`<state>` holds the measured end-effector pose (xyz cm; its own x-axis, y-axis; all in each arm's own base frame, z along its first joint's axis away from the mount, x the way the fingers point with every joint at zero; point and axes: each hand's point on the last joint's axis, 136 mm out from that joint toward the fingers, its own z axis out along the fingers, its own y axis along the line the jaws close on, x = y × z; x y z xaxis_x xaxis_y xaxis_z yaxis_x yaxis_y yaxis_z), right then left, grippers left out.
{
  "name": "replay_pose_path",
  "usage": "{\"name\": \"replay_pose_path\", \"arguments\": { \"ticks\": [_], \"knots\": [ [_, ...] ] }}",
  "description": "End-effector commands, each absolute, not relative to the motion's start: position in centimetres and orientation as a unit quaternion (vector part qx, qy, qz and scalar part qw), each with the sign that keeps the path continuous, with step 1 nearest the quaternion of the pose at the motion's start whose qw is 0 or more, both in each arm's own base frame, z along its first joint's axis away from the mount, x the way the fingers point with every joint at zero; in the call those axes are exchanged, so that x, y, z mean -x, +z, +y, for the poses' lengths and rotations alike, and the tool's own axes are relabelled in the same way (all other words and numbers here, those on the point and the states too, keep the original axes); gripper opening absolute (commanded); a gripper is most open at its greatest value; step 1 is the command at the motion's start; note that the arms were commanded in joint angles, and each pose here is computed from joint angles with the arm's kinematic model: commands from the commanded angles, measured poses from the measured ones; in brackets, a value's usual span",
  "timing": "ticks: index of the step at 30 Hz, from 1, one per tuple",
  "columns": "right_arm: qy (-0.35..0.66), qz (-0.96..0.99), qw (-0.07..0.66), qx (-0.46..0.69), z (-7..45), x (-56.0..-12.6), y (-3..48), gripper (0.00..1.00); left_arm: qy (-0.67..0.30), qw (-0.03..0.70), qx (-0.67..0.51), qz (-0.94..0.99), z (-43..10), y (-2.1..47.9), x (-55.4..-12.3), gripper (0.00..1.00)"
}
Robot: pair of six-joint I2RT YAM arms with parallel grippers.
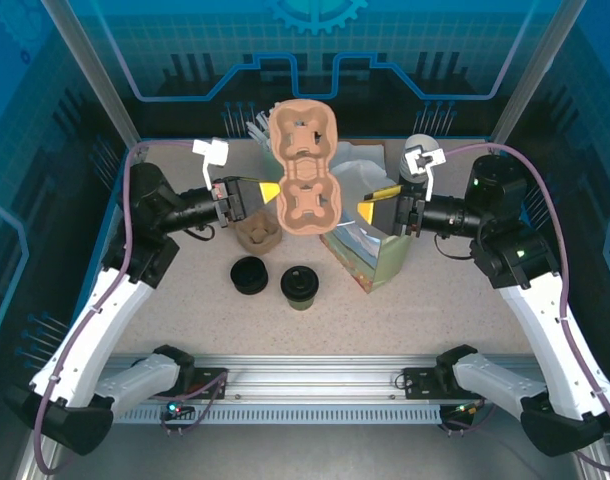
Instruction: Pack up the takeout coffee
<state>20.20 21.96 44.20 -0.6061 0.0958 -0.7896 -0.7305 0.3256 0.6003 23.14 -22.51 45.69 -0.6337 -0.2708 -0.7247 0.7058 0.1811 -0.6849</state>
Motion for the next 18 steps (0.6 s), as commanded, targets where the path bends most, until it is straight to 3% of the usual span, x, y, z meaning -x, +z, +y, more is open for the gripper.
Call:
{"name": "replay_pose_path", "arguments": {
  "ticks": [1, 13, 18],
  "knots": [
    [0.543, 0.69, 0.405, 0.254, 22.5, -19.4, 46.1, 0.57, -0.634, 0.406, -0.195, 0.629, -23.1, 47.9, -21.9, 0.0],
    [0.545, 0.689, 0.396, 0.266, 23.3, -19.2, 45.8, 0.57, -0.645, 0.398, -0.203, 0.62, -24.2, 48.2, -21.8, 0.0],
    [0.548, 0.688, 0.391, 0.271, 23.6, -19.1, 45.6, 0.49, -0.643, 0.398, -0.202, 0.622, -24.3, 48.1, -22.0, 0.0]
  ]
}}
